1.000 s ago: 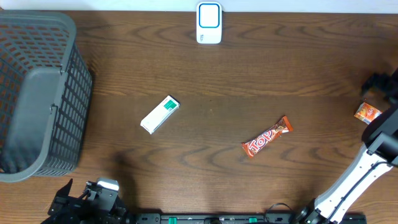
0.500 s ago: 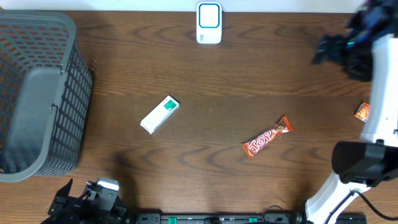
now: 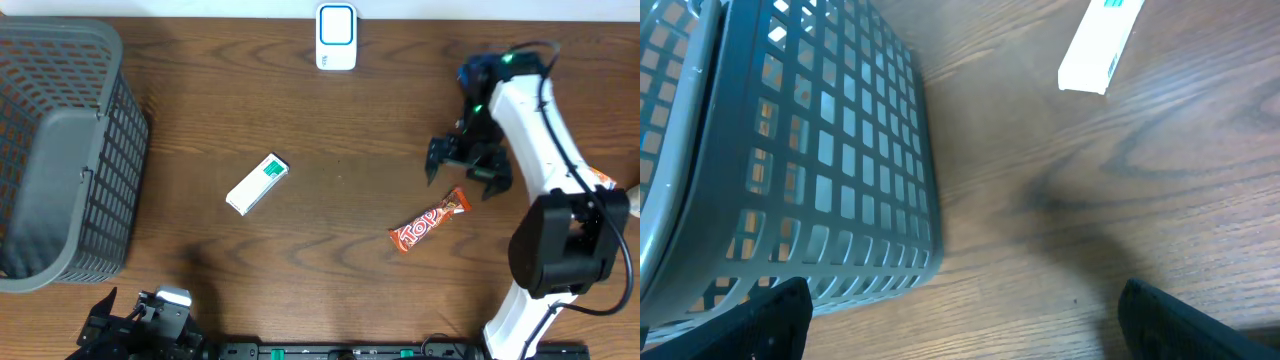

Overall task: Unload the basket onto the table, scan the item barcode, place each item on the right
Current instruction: 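Move the right gripper down onto the Top chocolate bar and grasp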

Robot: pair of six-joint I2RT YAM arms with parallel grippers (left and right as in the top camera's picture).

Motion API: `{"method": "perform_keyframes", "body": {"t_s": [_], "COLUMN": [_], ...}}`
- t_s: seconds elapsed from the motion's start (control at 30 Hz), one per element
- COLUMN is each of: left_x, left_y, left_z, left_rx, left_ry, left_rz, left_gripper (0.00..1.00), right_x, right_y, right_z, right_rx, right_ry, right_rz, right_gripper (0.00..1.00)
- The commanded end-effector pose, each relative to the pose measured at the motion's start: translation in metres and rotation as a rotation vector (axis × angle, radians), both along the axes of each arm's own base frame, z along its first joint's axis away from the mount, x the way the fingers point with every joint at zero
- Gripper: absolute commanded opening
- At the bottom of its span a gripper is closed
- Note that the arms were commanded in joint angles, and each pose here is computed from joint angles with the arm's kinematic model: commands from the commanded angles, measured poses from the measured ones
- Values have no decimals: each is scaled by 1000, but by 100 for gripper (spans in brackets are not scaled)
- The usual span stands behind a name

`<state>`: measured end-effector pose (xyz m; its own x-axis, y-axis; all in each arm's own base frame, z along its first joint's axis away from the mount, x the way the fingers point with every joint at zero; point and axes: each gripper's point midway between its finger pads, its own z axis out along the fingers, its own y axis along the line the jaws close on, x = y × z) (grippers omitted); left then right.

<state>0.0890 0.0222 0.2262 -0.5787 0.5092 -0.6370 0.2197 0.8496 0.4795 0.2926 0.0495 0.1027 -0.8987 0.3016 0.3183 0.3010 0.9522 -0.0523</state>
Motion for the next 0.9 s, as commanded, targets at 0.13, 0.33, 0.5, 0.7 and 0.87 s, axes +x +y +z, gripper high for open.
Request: {"method": "perform_keyframes", "body": {"t_s": [0.13, 0.33, 0.5, 0.7, 0.87], "left_x": [0, 0, 0, 0, 0], "left_y": [0, 0, 0, 0, 0], "left_z": [1, 1, 1, 1, 1], "left_rx": [5, 5, 5, 5, 5], "left_ry": [-3, -3, -3, -3, -3], "left_rz": [-1, -1, -1, -1, -1], "left_gripper": [98, 98, 98, 98, 98], "right_x": [-32, -37, -42, -35, -30], "right_y": [-2, -3, -4, 0, 1], "right_z": [-59, -92, -107, -111, -109], "right_rx": [-64, -61, -76, -67, -62], "right_ry": [78, 43, 35, 4, -8], "right_rz": [-94, -104, -151, -200, -203], "right_gripper": [73, 71, 73, 74, 75]}}
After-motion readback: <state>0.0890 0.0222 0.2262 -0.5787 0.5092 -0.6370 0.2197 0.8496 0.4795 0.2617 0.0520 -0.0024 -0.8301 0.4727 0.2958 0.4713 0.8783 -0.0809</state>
